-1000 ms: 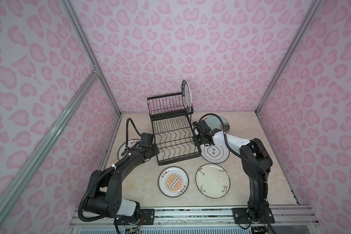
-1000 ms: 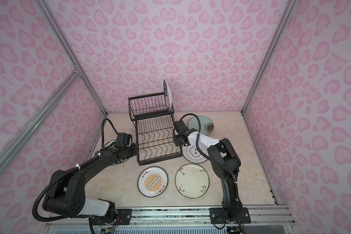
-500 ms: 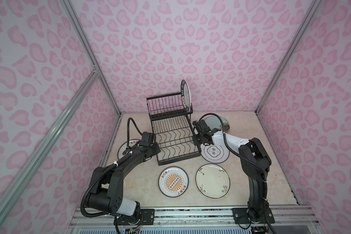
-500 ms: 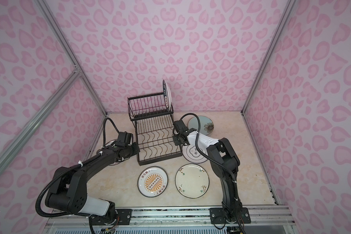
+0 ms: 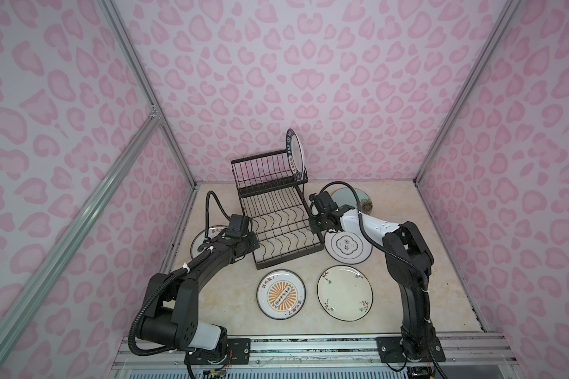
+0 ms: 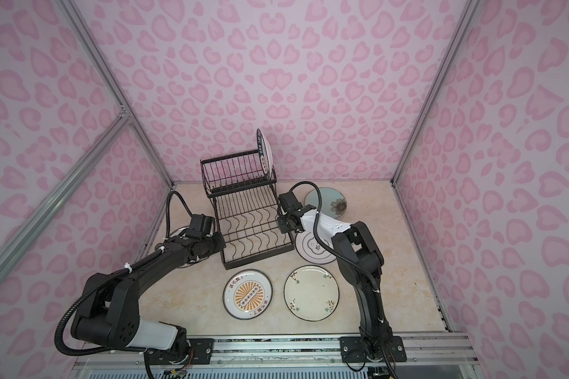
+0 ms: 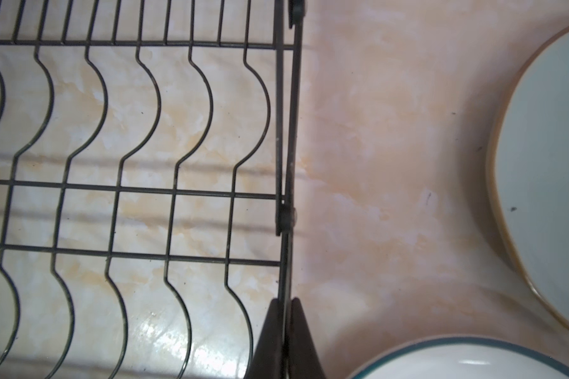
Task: Load plates into a dish rack
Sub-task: Rotate the dish rack at the top-left of the table.
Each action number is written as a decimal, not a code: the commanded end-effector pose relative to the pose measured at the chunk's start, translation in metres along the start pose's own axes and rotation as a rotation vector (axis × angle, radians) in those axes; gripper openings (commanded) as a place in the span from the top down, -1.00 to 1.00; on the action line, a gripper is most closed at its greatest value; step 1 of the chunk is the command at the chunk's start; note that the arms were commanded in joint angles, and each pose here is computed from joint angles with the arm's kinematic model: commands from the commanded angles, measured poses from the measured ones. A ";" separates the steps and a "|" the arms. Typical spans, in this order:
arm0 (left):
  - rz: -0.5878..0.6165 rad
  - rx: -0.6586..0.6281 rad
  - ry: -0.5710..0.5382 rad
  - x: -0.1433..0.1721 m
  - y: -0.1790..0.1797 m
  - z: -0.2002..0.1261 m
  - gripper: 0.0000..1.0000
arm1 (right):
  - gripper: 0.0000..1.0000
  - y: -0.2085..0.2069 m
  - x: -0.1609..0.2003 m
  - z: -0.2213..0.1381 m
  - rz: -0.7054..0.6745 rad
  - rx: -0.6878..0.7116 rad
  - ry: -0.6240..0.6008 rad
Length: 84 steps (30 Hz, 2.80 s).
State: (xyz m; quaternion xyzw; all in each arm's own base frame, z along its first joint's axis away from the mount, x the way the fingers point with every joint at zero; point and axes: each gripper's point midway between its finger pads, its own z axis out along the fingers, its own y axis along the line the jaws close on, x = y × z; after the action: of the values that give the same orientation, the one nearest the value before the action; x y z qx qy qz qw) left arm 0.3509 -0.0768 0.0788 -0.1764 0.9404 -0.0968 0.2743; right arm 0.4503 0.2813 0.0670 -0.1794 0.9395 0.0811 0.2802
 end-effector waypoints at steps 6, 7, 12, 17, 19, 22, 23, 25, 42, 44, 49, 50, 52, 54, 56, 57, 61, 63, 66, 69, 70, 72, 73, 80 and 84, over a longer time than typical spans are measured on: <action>-0.007 -0.002 -0.033 -0.003 0.003 -0.010 0.87 | 0.94 0.016 -0.006 0.007 -0.068 -0.064 -0.001; -0.007 -0.002 -0.032 -0.002 0.003 -0.010 0.88 | 0.94 0.017 -0.006 0.008 -0.070 -0.071 -0.001; -0.013 0.008 -0.032 0.000 0.003 -0.013 0.89 | 0.94 0.022 -0.007 0.010 -0.076 -0.084 0.003; -0.014 0.030 -0.030 0.002 -0.003 -0.015 0.90 | 0.94 0.022 -0.009 0.012 -0.077 -0.083 0.000; -0.012 0.034 -0.027 0.004 -0.005 -0.016 0.91 | 0.95 0.023 -0.011 0.013 -0.078 -0.087 -0.001; -0.007 0.038 -0.026 0.006 -0.009 -0.016 0.91 | 0.97 0.025 -0.013 0.014 -0.084 -0.095 -0.001; -0.006 0.035 -0.024 0.008 -0.009 -0.015 0.92 | 0.98 0.026 -0.015 0.014 -0.086 -0.098 0.000; -0.004 0.034 -0.021 0.010 -0.010 -0.015 0.92 | 0.98 0.027 -0.015 0.015 -0.087 -0.102 0.001; -0.006 0.041 -0.019 0.017 -0.014 -0.022 0.92 | 0.98 0.026 -0.017 0.020 -0.086 -0.100 0.005; -0.005 0.046 -0.019 0.018 -0.015 -0.022 0.92 | 0.95 0.026 -0.014 0.020 -0.081 -0.102 0.003; -0.003 0.048 -0.017 0.019 -0.017 -0.023 0.92 | 0.83 0.022 -0.016 0.017 -0.071 -0.088 -0.011; -0.004 0.046 -0.019 0.019 -0.016 -0.023 0.92 | 0.80 0.022 -0.018 0.015 -0.070 -0.086 -0.016; -0.006 0.039 -0.020 0.019 -0.015 -0.023 0.84 | 0.74 0.021 -0.022 0.013 -0.068 -0.086 -0.026; -0.007 0.034 -0.021 0.019 -0.014 -0.022 0.71 | 0.71 0.021 -0.024 0.012 -0.069 -0.085 -0.031; -0.011 0.028 -0.025 0.019 -0.012 -0.023 0.54 | 0.68 0.020 -0.026 0.010 -0.068 -0.083 -0.033; -0.012 0.028 -0.029 0.018 -0.012 -0.024 0.46 | 0.66 0.021 -0.027 0.010 -0.068 -0.082 -0.037; -0.015 0.021 -0.043 0.015 -0.011 -0.027 0.29 | 0.61 0.018 -0.029 0.006 -0.065 -0.074 -0.044; -0.009 0.015 -0.050 0.013 -0.010 -0.030 0.14 | 0.55 0.017 -0.031 0.003 -0.057 -0.070 -0.054; -0.004 0.011 -0.075 0.008 -0.009 -0.038 0.09 | 0.49 0.012 -0.037 -0.005 -0.037 -0.069 -0.083; 0.002 0.006 -0.101 0.002 -0.009 -0.047 0.09 | 0.43 0.006 -0.043 -0.019 -0.024 -0.065 -0.116; 0.003 0.002 -0.110 0.000 -0.008 -0.051 0.09 | 0.41 0.005 -0.045 -0.023 -0.022 -0.062 -0.125; 0.006 0.001 -0.134 -0.005 -0.008 -0.058 0.08 | 0.36 0.001 -0.049 -0.035 -0.019 -0.051 -0.150; 0.006 0.004 -0.145 -0.006 -0.008 -0.061 0.08 | 0.35 0.000 -0.050 -0.039 -0.017 -0.048 -0.160; -0.032 0.050 -0.246 -0.023 -0.013 -0.091 0.05 | 0.30 -0.029 -0.045 -0.073 0.062 -0.033 -0.220; -0.033 0.097 -0.264 -0.027 -0.022 -0.101 0.05 | 0.23 -0.062 -0.028 -0.090 0.167 -0.025 -0.252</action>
State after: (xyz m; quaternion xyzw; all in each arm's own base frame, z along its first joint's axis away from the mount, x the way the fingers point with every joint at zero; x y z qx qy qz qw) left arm 0.3217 -0.0770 0.1732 -0.1866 0.8925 -0.1153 0.3940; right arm 0.4505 0.2212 0.1505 -0.1252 0.9114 0.1177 0.3740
